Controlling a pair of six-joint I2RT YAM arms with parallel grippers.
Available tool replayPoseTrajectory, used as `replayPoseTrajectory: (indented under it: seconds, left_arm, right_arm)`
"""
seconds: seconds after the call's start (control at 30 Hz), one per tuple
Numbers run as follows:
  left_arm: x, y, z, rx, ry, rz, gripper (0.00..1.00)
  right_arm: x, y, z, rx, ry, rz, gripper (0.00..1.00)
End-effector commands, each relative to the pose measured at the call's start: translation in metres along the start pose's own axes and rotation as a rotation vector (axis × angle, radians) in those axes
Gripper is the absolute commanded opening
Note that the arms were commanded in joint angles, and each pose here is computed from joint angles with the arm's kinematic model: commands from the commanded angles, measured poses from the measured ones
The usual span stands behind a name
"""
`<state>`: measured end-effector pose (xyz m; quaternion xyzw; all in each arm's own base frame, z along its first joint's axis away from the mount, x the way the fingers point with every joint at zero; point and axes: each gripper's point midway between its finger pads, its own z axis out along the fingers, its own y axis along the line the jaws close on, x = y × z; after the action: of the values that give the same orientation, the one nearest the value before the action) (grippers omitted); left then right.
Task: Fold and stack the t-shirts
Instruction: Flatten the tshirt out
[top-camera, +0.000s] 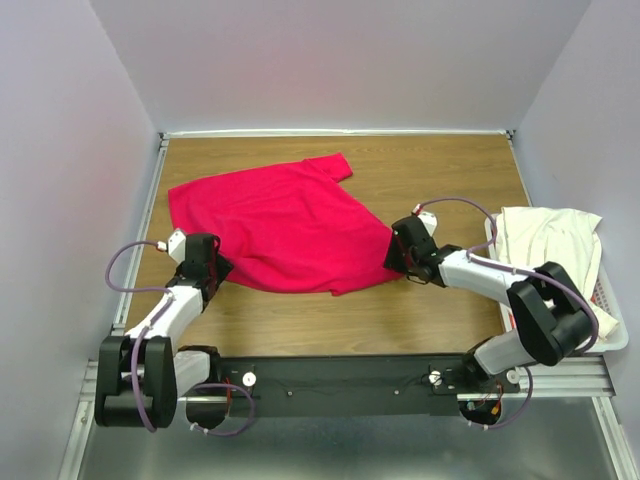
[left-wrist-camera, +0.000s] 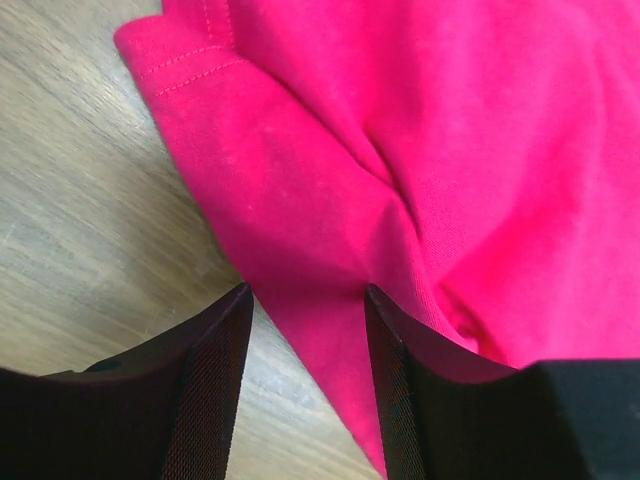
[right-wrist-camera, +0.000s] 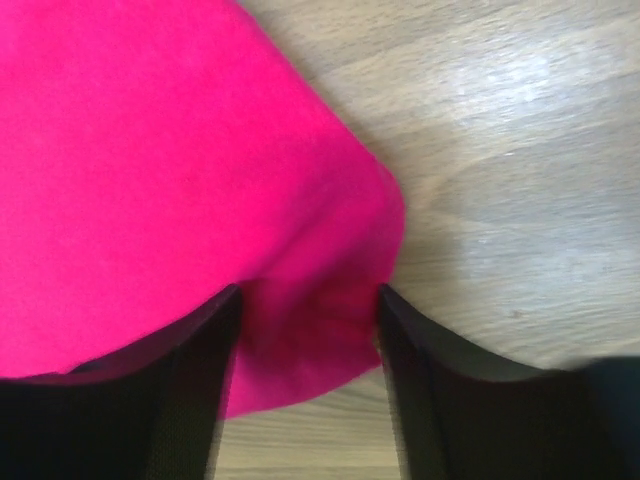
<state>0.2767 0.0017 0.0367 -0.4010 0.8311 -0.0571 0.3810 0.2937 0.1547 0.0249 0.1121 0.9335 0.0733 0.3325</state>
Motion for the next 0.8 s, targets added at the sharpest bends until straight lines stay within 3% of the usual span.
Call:
replayPoseTrajectory:
  seconds: [0.0,0.07,0.1,0.23,0.37,0.4,0.43,0.6,0.77]
  left_arm:
    - [-0.008,-0.006,0.012,-0.013,-0.033,-0.019,0.56]
    - [-0.012,-0.011,0.015,-0.009,-0.037,-0.021,0.56]
    - [-0.015,-0.016,0.019,-0.009,-0.037,-0.021,0.56]
    - [-0.034,-0.037,0.019,0.02,-0.063,-0.031,0.56]
    - [-0.069,-0.067,-0.006,0.097,-0.13,-0.058,0.56]
    - [-0.075,-0.085,-0.017,0.174,-0.116,0.031,0.51]
    - [-0.082,-0.093,-0.025,0.198,-0.13,0.034,0.01]
    - [-0.124,-0.123,-0.079,0.309,-0.222,0.074,0.0]
    - [-0.135,-0.125,-0.106,0.34,-0.263,0.092,0.0]
  right_arm:
    - [-0.01,0.012,0.004,-0.02,-0.021,0.006,0.52]
    - [-0.017,0.015,0.004,-0.026,-0.032,0.005,0.38]
    - [-0.022,0.021,0.002,-0.043,-0.038,0.007,0.24]
    - [-0.049,0.034,-0.011,-0.102,-0.084,0.021,0.04]
    - [-0.1,0.044,-0.041,-0.162,-0.176,0.045,0.0]
    - [-0.114,0.046,-0.053,-0.175,-0.211,0.05,0.0]
    - [-0.123,0.046,-0.061,-0.176,-0.225,0.048,0.0]
    - [-0.197,0.059,-0.124,-0.234,-0.393,0.065,0.0]
    - [-0.224,0.065,-0.169,-0.285,-0.472,0.067,0.0]
